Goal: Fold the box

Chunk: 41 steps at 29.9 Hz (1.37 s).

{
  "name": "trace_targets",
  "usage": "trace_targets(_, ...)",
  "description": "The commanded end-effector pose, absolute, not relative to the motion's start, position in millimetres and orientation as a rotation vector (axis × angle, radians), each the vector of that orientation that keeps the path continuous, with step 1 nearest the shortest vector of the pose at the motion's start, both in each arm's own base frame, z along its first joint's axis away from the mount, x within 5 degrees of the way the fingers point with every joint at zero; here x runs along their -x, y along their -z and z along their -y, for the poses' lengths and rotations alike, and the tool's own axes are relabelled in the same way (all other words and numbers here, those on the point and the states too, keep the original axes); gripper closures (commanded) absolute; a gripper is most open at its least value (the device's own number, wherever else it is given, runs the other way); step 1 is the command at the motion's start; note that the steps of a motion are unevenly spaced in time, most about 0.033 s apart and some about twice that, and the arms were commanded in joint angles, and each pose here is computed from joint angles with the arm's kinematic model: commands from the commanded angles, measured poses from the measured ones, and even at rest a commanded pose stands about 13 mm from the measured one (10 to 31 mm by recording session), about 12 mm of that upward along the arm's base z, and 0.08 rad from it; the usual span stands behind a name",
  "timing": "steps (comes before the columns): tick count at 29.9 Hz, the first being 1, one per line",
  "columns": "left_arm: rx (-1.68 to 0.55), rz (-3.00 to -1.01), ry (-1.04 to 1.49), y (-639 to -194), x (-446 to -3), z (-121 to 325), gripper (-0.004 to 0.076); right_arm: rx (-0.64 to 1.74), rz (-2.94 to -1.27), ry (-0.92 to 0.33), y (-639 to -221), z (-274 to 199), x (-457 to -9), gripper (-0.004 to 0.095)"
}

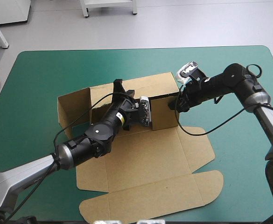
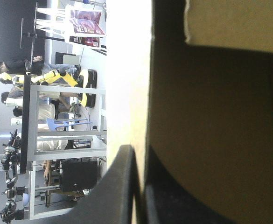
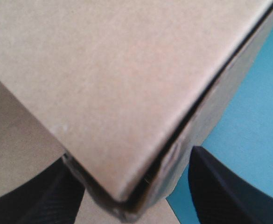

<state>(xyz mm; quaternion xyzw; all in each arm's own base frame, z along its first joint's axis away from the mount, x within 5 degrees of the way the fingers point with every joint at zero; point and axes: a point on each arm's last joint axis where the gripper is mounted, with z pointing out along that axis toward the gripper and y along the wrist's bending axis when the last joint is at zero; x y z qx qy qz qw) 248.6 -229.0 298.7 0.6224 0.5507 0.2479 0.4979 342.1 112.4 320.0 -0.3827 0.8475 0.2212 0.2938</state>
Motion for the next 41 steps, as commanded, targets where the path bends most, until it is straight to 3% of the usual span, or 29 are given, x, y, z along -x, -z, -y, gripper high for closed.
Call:
trace_targets(1,-1.441,-1.358,-0.506,-309.5,-243.0,230.1,0.0732,0.974,-2.160,-0.608,-341.3,-121.5,-338.9,0.0319)
trace_targets(7,-1.452,-1.337,-0.507,-310.0,-242.8,231.2,0.0732,0.916,-2.156,-0.606,-343.0,-127.5,-340.5,0.0426)
trace_targets(23,-1.440,-1.268,-0.435,-321.0,-241.8,239.6,0.0732,0.916,-2.182,-0.691,-343.0,-130.5,-335.6,0.0916)
trace_targets(26,-1.444,-1.259,-0.418,-321.6,-240.7,240.6,0.0729,0.917,-2.186,-0.695,-342.9,-130.6,-335.1,0.0925)
trace_targets(29,-1.439,-1.254,-0.416,-323.9,-239.8,239.8,0.0659,0.873,-2.197,-0.700,-343.3,-130.3,-336.5,0.0925)
trace_targets(34,-1.393,-1.243,-0.323,-335.8,-231.8,238.7,0.0363,0.833,-2.209,-0.701,-343.5,-129.8,-337.7,0.0925)
trace_targets(36,-1.371,-1.227,-0.249,-343.1,-222.8,241.4,0.0291,0.826,-2.212,-0.697,-343.4,-129.5,-338.0,0.0925)
trace_targets(41,-1.330,-1.186,-0.078,-362.9,-189.1,250.3,0.0276,0.806,-2.235,-0.664,-342.8,-127.3,-339.3,0.0925)
